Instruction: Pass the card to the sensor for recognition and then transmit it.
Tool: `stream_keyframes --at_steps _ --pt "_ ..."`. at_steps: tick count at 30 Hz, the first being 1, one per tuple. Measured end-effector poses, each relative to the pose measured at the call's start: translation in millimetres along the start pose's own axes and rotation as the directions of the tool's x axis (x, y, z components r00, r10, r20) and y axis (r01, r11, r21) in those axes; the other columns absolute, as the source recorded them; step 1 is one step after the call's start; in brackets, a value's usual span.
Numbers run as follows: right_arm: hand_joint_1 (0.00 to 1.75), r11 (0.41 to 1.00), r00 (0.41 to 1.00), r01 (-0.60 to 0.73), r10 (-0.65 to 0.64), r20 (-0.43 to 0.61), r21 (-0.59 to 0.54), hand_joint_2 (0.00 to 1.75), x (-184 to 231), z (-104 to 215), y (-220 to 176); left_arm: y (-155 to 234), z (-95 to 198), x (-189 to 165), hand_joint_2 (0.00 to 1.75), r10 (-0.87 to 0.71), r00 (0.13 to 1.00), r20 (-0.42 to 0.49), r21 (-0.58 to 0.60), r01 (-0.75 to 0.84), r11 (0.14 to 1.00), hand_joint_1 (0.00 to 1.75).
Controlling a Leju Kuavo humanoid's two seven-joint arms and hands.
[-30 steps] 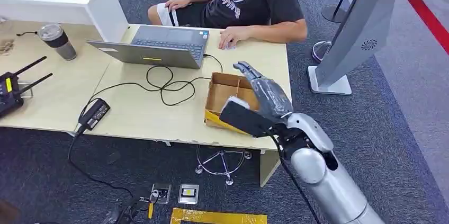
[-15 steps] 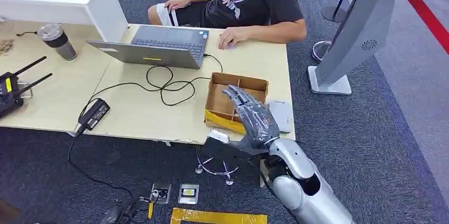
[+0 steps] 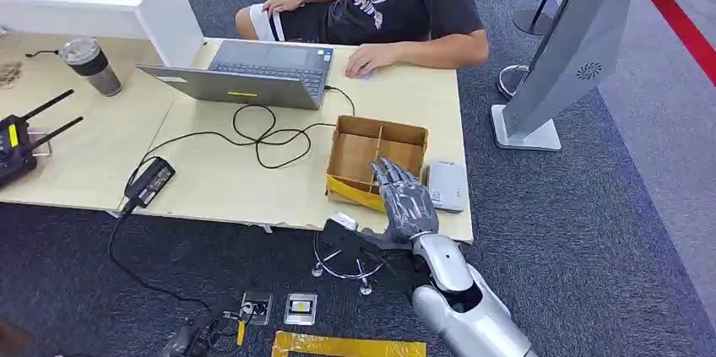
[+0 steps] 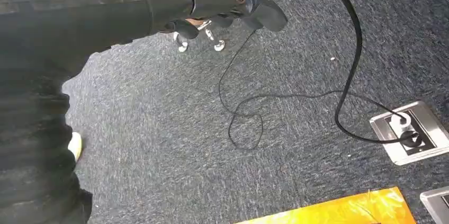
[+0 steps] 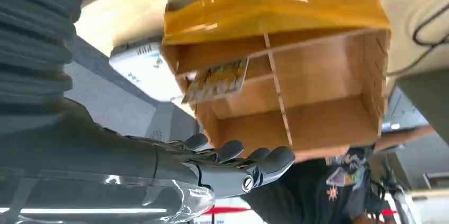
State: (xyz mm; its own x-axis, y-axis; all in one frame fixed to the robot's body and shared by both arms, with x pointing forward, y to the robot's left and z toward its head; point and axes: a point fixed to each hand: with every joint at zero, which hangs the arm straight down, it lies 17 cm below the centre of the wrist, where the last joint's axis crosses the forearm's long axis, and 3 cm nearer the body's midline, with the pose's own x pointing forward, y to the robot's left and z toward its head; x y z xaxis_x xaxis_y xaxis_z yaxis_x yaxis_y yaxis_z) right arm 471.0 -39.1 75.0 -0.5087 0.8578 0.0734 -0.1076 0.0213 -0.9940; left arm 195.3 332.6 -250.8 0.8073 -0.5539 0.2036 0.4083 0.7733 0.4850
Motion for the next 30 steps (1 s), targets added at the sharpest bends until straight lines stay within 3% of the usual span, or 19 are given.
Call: stream_keyframes --at_steps 16,30 --pt "0.00 0.995 0.997 -0.064 0.067 -0.042 0.080 1.75 -11.0 -6.5 31.4 2.8 -0.8 3.6 1.75 -0.010 1.000 0.008 0.004 0.010 1.000 0.00" --pt "0.00 0.994 0.992 -0.094 0.098 -0.077 0.052 1.75 -29.5 -12.5 23.6 5.6 -1.6 9.3 1.75 -0.020 1.000 0.017 0.005 0.020 1.000 0.00"
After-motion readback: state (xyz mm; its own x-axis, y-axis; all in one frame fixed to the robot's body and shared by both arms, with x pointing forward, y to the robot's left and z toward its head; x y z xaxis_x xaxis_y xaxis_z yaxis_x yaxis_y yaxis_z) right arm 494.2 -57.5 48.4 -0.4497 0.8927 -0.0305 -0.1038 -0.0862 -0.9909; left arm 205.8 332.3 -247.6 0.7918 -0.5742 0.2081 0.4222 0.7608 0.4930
